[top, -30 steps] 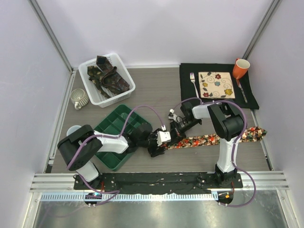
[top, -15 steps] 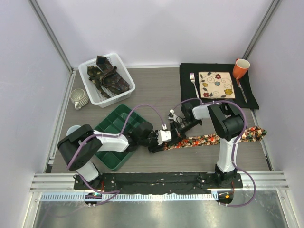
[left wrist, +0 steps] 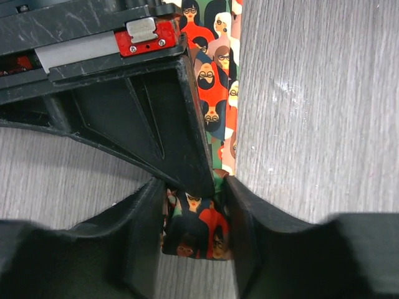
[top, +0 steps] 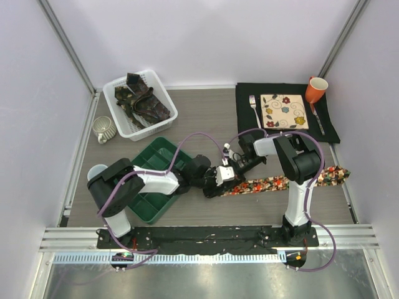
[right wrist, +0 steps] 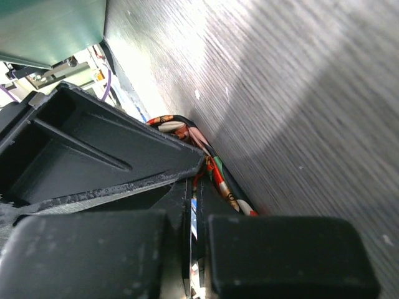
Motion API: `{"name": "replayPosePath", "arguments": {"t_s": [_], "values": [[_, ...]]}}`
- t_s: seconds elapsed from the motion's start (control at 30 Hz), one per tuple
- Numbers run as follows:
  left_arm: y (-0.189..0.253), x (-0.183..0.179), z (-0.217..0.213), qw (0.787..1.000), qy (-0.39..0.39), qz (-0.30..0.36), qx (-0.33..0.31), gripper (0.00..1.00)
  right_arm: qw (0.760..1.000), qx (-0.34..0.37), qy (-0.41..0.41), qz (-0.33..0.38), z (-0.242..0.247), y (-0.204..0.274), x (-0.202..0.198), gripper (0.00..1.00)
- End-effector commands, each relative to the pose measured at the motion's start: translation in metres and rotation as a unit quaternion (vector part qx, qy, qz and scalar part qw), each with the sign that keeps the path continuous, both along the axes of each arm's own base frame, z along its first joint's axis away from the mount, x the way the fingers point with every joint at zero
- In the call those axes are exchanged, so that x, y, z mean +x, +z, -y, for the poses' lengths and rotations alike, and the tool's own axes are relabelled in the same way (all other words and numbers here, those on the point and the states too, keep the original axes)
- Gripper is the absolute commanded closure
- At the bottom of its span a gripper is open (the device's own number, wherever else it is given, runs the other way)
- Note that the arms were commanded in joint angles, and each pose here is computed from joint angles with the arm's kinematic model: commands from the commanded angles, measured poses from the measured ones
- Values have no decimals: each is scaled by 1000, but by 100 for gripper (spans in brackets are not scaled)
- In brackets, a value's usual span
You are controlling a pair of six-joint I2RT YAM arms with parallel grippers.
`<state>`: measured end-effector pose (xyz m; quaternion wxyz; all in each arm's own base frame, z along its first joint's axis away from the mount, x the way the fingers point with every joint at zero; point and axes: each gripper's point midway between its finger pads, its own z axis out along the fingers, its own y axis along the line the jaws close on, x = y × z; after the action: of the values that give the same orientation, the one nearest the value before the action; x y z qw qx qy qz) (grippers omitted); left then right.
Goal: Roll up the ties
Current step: Roll the tie at the center of the board.
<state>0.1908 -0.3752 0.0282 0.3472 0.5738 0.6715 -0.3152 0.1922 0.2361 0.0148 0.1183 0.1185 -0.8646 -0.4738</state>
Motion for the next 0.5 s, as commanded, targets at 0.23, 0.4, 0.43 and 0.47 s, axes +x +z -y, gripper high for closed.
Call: {"name": "replayPosePath", "arguments": {"t_s": [0.23,0.4,0.43,0.47], "values": [[-3,-14,-25,999,-33,30,5,52,998,-60,7,5,11,-30,1,99],[-10,-10,-19,1000,-22,12,17,74,999,-34,6,27,4,-9,8,82],[-12,-10,-20,1000,-22,10,21,76,999,-31,5,27,4,-3,9,81],[-13,-11,-21,999,-23,10,23,78,999,-27,5,31,4,1,10,78]]}}
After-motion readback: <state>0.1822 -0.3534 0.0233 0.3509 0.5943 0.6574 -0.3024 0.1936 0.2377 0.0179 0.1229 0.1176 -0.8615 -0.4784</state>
